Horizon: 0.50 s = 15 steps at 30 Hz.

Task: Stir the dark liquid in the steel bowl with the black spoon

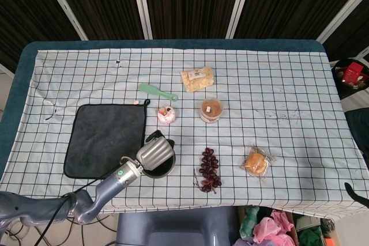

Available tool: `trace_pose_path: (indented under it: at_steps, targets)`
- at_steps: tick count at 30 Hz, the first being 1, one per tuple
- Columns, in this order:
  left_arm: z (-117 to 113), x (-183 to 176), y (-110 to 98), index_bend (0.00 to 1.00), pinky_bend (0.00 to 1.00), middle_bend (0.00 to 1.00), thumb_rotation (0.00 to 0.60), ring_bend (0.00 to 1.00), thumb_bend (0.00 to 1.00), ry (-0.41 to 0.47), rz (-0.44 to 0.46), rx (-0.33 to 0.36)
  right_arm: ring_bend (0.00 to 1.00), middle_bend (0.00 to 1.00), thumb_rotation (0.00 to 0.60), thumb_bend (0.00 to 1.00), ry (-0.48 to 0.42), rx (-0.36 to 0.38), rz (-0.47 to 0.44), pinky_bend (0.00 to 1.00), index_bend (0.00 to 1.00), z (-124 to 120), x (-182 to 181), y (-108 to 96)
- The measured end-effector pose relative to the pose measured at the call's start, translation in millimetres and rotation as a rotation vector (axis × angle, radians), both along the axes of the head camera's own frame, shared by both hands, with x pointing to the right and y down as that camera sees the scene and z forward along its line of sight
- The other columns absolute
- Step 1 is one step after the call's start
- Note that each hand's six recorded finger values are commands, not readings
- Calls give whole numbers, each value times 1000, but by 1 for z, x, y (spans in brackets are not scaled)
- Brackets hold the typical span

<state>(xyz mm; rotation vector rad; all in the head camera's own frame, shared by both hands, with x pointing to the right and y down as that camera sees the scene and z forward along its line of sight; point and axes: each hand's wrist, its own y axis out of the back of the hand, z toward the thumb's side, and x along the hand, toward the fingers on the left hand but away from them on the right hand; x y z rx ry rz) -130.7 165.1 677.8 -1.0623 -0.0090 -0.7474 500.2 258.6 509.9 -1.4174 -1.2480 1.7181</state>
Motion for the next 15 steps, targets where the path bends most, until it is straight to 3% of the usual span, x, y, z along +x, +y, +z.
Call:
trace_pose_path:
  at_steps: [15]
  targets:
    - [10,-30,-4,270,882,840,600,895,158,4,-17,-20,62,12,600,228,4,3,8,212,61,0,0,0]
